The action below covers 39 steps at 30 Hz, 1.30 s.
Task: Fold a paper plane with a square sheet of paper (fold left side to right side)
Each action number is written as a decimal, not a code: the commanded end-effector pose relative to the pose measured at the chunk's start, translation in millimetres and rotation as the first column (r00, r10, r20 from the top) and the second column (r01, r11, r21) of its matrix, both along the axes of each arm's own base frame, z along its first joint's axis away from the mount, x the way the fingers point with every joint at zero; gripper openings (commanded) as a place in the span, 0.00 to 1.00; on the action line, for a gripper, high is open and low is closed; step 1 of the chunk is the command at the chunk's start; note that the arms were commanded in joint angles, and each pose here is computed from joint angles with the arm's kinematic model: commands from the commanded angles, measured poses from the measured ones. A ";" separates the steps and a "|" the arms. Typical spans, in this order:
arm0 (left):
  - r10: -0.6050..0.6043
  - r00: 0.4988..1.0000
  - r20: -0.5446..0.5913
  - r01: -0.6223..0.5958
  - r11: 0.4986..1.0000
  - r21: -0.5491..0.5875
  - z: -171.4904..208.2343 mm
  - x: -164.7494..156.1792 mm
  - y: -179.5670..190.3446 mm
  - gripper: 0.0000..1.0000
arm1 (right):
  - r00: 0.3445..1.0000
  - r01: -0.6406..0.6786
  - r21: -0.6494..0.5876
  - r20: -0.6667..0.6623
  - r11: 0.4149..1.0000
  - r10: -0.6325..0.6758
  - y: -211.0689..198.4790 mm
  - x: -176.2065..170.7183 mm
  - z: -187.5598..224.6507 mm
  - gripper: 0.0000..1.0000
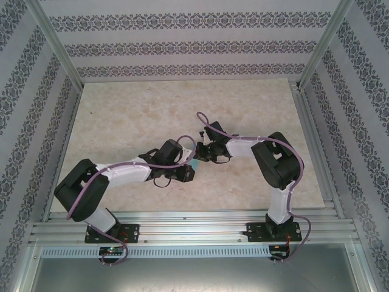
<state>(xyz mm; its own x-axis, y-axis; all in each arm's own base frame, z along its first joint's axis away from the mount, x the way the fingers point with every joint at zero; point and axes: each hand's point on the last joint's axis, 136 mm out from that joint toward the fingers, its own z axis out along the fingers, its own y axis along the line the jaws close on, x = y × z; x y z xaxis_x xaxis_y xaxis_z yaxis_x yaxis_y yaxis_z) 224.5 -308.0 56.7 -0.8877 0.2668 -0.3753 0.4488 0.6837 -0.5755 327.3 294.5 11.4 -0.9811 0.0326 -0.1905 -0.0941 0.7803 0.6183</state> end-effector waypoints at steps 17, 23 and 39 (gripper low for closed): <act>0.066 0.995 -0.071 -0.061 0.996 0.072 -55.0 -7.4 17.6 0.06 | 0.995 0.043 -0.166 -0.085 0.985 -0.058 -31.9 -10.4 -47.5 0.10; 0.098 0.989 -0.112 -0.092 0.994 0.050 -62.2 -24.9 29.6 0.06 | 0.994 0.043 -0.168 -0.089 0.985 -0.059 -34.7 -9.6 -48.1 0.10; 0.113 0.992 -0.062 -0.118 0.990 -0.081 -2.1 -17.7 28.9 0.06 | 0.999 0.037 -0.087 -0.036 0.996 -0.040 -20.7 1.6 -27.5 0.11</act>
<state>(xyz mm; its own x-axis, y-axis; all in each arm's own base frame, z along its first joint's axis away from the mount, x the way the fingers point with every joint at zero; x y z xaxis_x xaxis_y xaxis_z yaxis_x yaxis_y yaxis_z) 199.1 -276.8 30.2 -0.9306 0.1671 -0.3256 0.3436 0.7055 -0.6199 328.9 294.6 12.4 -0.9835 0.0302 -0.1786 -0.0894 0.7765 0.6237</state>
